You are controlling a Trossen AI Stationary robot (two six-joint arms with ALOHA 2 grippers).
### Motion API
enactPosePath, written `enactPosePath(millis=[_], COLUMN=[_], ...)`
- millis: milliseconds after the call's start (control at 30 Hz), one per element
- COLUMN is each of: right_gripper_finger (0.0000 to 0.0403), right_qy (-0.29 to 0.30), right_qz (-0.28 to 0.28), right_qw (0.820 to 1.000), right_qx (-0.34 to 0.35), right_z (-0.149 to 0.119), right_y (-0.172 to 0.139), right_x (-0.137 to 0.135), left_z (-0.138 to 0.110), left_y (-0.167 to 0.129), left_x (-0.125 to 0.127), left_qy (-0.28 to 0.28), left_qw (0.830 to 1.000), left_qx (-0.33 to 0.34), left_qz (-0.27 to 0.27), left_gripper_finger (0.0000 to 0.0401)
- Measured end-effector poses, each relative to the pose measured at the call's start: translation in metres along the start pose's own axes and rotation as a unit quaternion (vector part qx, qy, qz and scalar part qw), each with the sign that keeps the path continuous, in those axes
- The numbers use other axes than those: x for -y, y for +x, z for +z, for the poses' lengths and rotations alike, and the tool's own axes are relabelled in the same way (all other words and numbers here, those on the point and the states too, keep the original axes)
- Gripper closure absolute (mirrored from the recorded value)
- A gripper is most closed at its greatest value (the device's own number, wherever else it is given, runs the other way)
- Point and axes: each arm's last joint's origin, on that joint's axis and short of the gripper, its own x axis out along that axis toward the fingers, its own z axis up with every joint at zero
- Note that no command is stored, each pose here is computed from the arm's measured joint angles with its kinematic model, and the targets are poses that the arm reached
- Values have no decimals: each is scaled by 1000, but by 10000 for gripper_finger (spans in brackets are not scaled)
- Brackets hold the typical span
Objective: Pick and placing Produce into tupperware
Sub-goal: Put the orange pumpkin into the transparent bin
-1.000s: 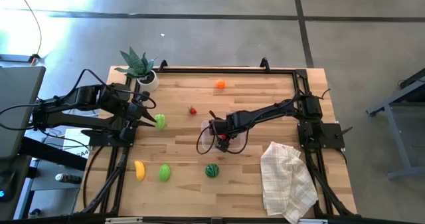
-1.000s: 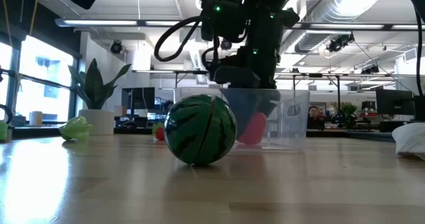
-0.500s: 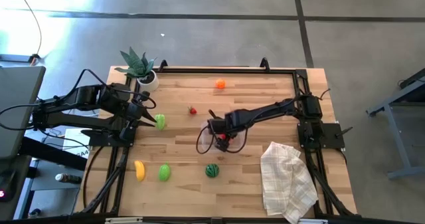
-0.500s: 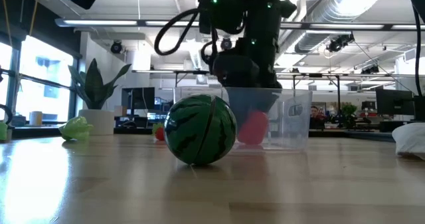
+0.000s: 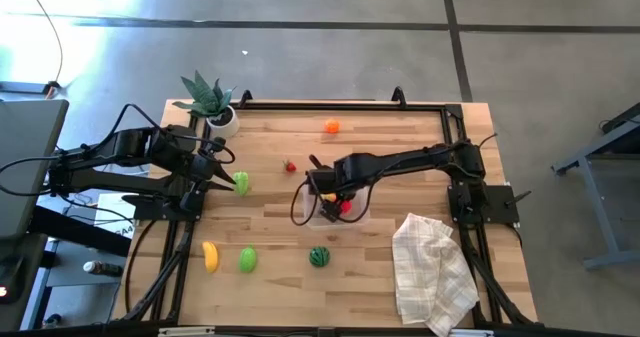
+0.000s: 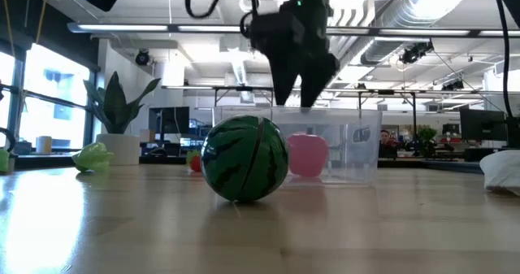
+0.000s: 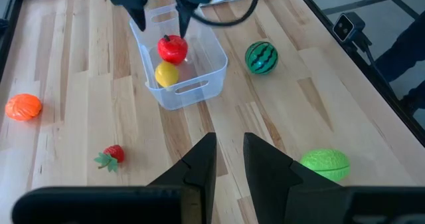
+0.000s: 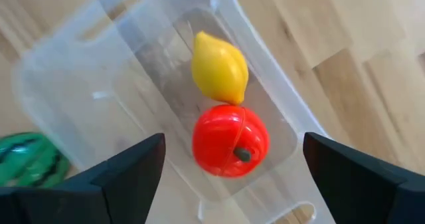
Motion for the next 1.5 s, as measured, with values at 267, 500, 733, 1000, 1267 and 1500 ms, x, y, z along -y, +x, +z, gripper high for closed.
enactPosePath(millis=[267,500,733,1000,1267,1500], right_gripper_finger=[54,54,54,54,54,54], right_qy=[2,-12,-20,-2,121,198], right_qz=[-17,-75,-141,-38,117,137], right_qw=[999,992,986,998,985,963], right_qx=[49,104,88,50,48,121], right_z=[13,21,45,83,85,95], right_y=[-56,-87,-78,-42,3,25], right_x=[0,11,61,168,239,241], left_z=[0,0,0,0,0,0], left_y=[0,0,0,0,0,0], left_x=[0,0,0,0,0,0], left_qy=[0,0,0,0,0,0], left_qw=[1000,1000,1000,1000,1000,1000], left_qx=[0,0,0,0,0,0], left_qz=[0,0,0,0,0,0], left_gripper_finger=[334,334,334,334,334,334])
